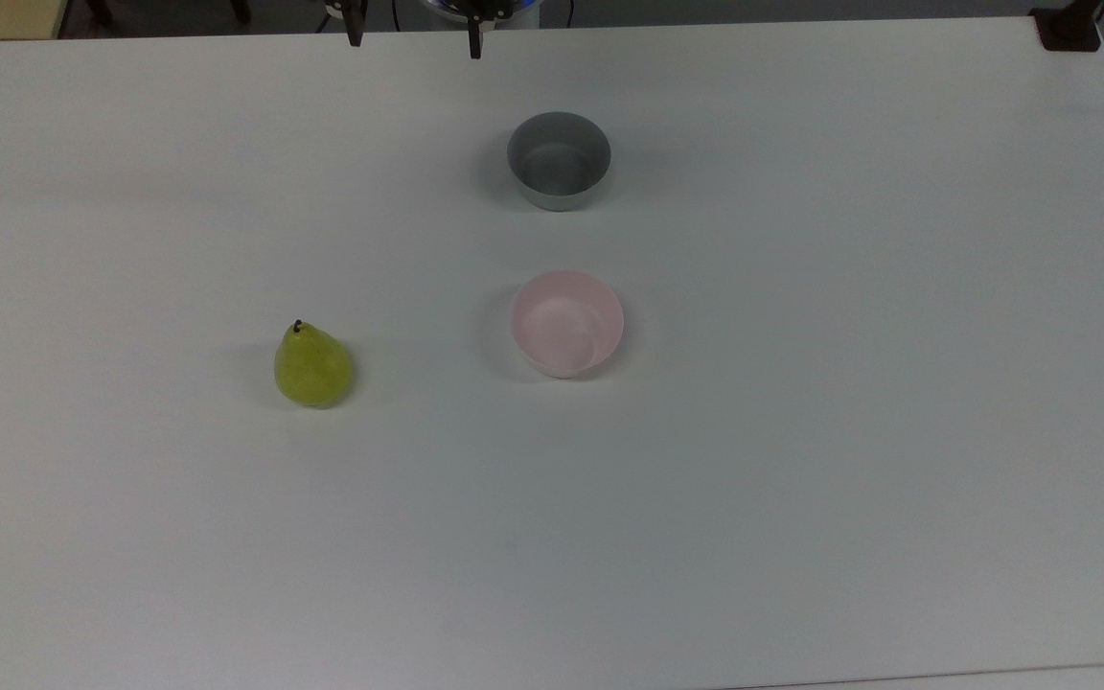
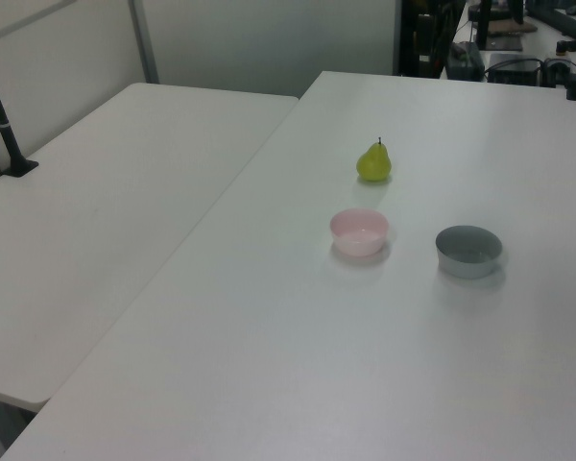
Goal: Place the pear in the bowl
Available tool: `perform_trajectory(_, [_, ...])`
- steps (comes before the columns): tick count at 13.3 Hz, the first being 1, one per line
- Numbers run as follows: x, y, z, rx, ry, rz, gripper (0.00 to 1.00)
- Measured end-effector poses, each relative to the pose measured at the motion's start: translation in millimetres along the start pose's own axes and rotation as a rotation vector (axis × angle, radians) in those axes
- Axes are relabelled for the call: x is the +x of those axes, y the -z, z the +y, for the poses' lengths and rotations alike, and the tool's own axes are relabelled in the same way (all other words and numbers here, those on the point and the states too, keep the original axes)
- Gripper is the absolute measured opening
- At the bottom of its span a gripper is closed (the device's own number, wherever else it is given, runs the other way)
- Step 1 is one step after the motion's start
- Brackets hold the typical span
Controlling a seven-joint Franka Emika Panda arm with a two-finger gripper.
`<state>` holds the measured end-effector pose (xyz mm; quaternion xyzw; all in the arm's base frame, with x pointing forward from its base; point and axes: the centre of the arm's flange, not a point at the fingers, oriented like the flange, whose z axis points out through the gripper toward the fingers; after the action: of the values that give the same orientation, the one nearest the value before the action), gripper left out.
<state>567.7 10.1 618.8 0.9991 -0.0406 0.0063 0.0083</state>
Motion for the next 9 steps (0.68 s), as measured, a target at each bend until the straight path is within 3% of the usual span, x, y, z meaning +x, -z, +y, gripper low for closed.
perform_trajectory(9, [0.3, -3.2, 1.1, -0.001, -0.001, -0.007, 1.0])
